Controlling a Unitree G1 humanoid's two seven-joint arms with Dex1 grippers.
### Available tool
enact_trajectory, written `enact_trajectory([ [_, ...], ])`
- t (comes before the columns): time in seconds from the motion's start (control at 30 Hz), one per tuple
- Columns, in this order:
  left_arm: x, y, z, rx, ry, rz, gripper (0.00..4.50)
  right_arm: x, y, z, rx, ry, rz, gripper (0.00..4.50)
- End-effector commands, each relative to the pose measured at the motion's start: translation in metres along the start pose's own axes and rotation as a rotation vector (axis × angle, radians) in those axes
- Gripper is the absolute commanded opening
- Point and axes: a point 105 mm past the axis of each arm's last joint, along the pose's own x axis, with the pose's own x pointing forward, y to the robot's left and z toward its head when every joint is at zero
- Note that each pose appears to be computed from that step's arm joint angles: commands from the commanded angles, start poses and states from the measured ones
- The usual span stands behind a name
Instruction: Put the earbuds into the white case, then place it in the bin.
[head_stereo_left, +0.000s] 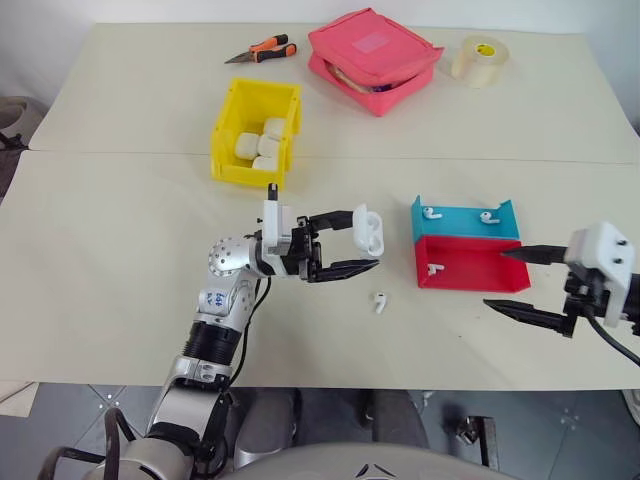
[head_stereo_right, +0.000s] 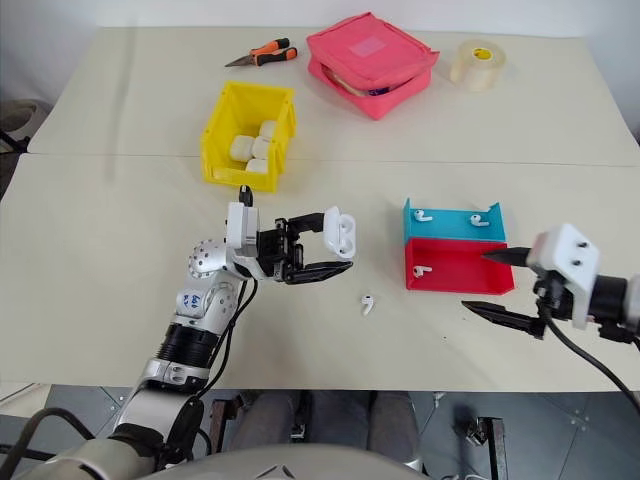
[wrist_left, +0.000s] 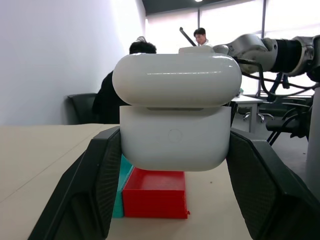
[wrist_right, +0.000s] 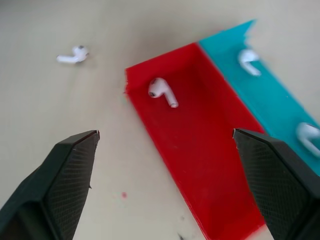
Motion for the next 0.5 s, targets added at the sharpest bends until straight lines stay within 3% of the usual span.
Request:
enact_trajectory([
  [0.03, 0.003, -0.004, 0.009, 0.033, -0.020, -0.018, 2.77, 0.011, 0.004, 0.009, -0.025, 0.065, 0.061, 4.45],
  [0.17, 0.004, -0.009, 0.009, 0.037, -0.019, -0.045, 2.77, 0.032, -0.008, 0.015, -0.116, 0.187, 0.078, 4.45],
  [0.5, 0.005, -0.007, 0.010, 0.036, -0.005, -0.066, 2.77, 0.071, -0.016, 0.024, -0.250, 0.289, 0.159, 4.45],
])
